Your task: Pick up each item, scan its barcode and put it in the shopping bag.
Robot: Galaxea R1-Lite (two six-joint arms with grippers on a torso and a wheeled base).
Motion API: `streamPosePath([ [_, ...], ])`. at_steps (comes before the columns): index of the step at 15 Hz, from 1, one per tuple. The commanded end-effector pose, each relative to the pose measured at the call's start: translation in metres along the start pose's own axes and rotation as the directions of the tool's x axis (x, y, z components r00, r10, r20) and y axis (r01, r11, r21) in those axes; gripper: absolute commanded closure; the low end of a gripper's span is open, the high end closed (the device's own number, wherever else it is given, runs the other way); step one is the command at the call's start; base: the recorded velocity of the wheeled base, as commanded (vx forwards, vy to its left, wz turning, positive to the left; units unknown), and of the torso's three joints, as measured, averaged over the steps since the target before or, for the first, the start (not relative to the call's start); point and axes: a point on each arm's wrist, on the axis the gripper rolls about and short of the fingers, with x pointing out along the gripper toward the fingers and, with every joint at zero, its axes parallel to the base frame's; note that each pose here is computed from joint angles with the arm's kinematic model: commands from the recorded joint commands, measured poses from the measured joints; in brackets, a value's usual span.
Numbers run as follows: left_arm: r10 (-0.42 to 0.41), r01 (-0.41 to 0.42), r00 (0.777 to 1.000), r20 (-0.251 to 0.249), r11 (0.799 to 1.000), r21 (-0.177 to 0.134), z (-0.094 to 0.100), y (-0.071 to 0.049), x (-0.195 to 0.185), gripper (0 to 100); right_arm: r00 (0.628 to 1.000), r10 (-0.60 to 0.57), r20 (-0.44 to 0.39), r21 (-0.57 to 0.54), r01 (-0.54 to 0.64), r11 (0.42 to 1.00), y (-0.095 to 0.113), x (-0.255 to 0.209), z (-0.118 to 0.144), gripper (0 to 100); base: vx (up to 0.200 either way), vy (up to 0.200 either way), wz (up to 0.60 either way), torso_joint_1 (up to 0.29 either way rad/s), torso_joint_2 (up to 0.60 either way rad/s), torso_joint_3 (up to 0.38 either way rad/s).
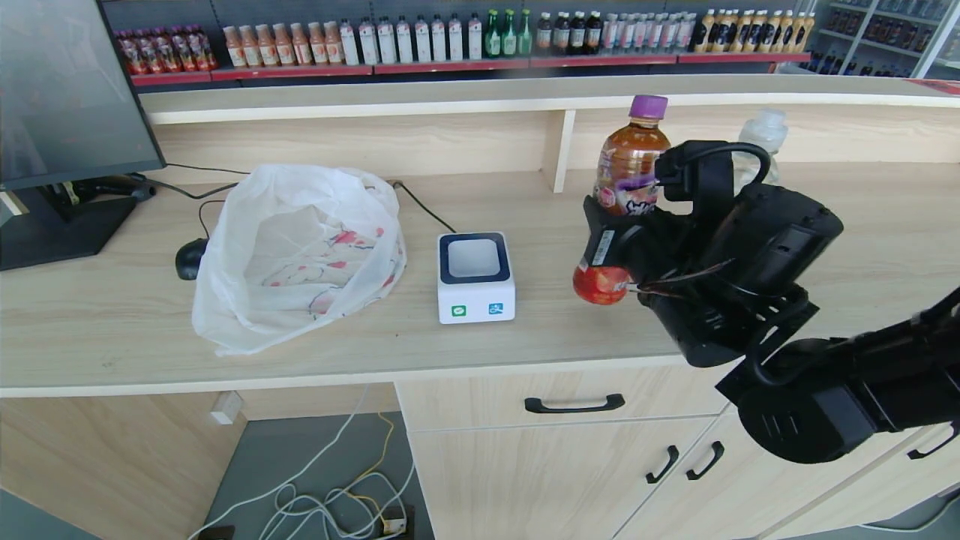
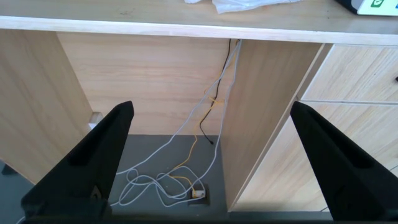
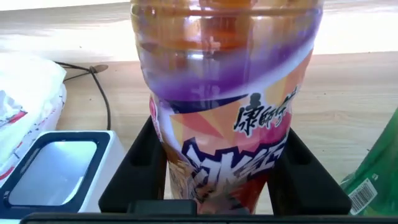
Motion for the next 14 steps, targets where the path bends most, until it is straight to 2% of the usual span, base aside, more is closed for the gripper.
streamPosePath([
  [1,0.001,-0.001,1.0,0.001,1.0,0.0,0.0,0.0,0.0,0,0.998,0.036,0.05,0.063,-0.039,0.997,0.003,-0.021,0.029,100,0.0,0.0,0.0,0.0,0.0,0.0],
  [3,0.001,-0.001,1.0,0.001,1.0,0.0,0.0,0.0,0.0,0,0.996,0.062,0.061,0.103,-0.068,0.992,0.006,-0.033,0.038,100,0.0,0.0,0.0,0.0,0.0,0.0],
  [10,0.001,-0.001,1.0,0.001,1.0,0.0,0.0,0.0,0.0,0,0.994,0.102,-0.037,0.057,-0.1,0.993,-0.025,-0.102,0.034,100,0.0,0.0,0.0,0.0,0.0,0.0],
  [14,0.001,-0.001,1.0,0.001,1.0,0.0,0.0,0.0,0.0,0,0.992,0.114,-0.052,0.052,-0.111,0.992,-0.035,-0.121,0.034,100,0.0,0.0,0.0,0.0,0.0,0.0],
])
